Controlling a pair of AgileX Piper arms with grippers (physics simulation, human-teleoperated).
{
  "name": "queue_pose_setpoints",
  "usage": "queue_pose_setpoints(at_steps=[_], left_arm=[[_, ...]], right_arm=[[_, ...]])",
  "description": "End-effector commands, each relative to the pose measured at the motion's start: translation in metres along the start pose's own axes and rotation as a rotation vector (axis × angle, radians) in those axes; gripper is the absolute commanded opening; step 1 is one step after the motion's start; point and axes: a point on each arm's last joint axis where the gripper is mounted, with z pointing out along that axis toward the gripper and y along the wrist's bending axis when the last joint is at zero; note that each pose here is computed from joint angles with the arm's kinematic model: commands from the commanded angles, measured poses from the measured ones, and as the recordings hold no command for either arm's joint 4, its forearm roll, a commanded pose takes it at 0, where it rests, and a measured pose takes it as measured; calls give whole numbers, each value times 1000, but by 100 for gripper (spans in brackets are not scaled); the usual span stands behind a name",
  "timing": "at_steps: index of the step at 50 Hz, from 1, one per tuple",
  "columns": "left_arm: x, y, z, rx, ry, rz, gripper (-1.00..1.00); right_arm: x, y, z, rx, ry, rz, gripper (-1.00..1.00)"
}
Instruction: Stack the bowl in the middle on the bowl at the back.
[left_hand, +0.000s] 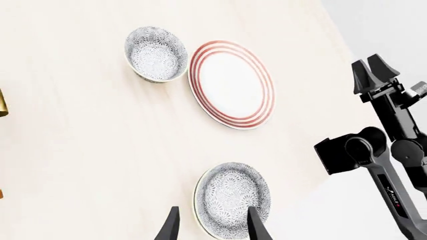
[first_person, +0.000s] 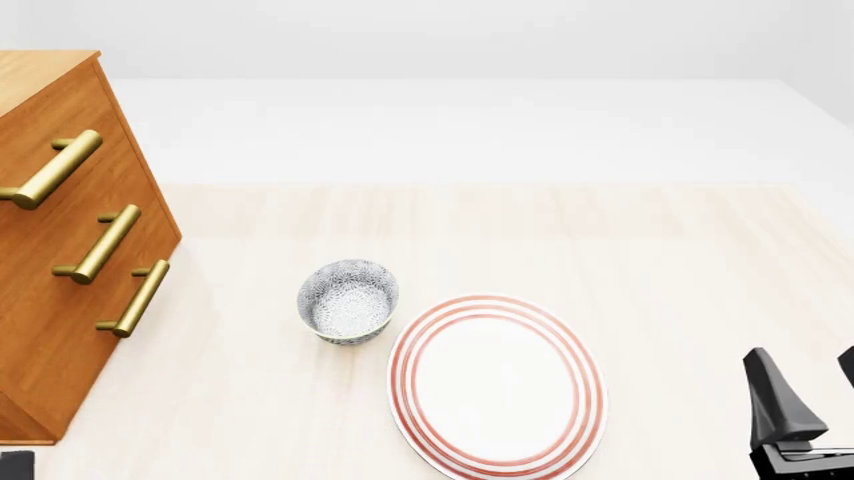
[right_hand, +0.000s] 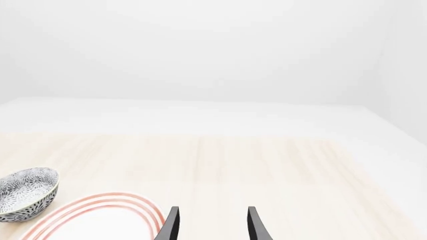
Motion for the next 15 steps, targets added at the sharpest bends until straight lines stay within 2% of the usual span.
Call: queue_pose_setpoints(at_steps=[1, 7, 8, 10, 15], left_arm=[[0, -3, -39, -11, -166, -3, 100], [2, -4, -42, -33, -196, -5, 100], [3, -4, -42, -36, -198, -4, 100], [2, -5, -43, -48, -210, 7, 100], [1, -7, -49, -72, -245, 1, 100]], right_arm=[[-9, -1, -1, 20, -18, 1, 100], [-20, -2, -3, 39, -21, 0, 100], [-35, -3, -6, 48, -44, -2, 100], [-52, -3, -10, 42, -61, -6, 100], [-77, -3, -19, 26, -65, -10, 100]])
